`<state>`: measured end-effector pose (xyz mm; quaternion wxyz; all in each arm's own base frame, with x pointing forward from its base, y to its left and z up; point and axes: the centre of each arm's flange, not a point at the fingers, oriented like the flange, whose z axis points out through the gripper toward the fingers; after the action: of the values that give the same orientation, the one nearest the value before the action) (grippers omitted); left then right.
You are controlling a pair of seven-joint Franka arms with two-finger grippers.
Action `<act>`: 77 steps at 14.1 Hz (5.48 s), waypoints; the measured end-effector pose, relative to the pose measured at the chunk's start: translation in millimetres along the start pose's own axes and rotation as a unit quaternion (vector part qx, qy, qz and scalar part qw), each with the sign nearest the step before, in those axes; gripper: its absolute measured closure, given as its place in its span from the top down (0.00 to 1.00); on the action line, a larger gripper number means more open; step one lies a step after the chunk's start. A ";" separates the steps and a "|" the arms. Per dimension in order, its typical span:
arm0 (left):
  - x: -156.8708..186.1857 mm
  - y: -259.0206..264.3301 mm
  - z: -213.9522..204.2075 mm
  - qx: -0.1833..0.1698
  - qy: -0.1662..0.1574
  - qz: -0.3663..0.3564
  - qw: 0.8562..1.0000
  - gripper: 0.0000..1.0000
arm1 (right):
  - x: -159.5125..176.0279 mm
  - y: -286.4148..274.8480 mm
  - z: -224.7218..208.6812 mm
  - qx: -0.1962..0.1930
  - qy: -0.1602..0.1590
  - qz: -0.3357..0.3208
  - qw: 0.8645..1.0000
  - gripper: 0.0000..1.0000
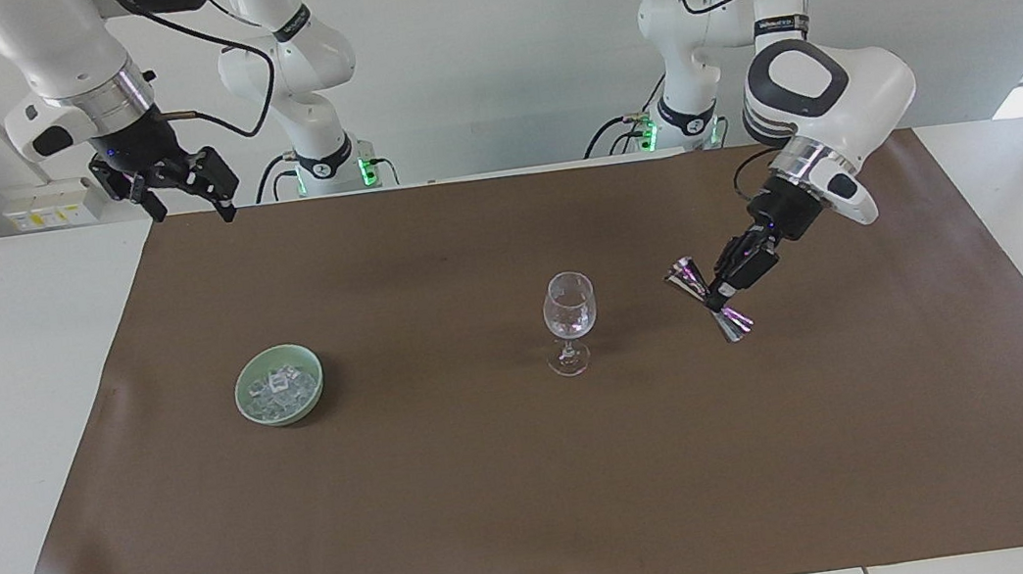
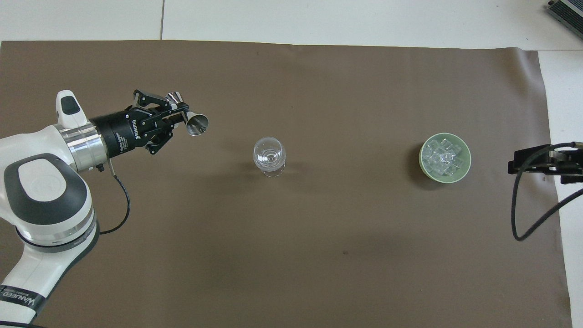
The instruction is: Pour wine and add ice with both arms
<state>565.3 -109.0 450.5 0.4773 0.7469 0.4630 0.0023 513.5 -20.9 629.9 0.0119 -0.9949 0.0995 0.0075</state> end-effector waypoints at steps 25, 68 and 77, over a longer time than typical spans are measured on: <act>217.8 -115.4 -82.8 -0.036 -0.126 -0.478 0.868 0.20 | -15.2 -30.9 37.9 0.001 0.005 -0.050 0.999 1.00; 254.5 -202.6 -54.7 -0.032 -0.162 -0.475 0.864 1.00 | 70.6 -23.6 233.6 -0.033 0.047 -0.204 0.977 0.90; 267.8 -187.2 -86.4 0.091 -0.106 -0.315 0.939 1.00 | 65.1 -21.3 278.6 -0.048 0.051 -0.224 0.972 0.69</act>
<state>550.7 159.9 246.2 0.4296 0.5990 0.6195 -0.2699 578.1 -5.9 350.8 -0.0395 -0.9904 -0.1261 -0.0413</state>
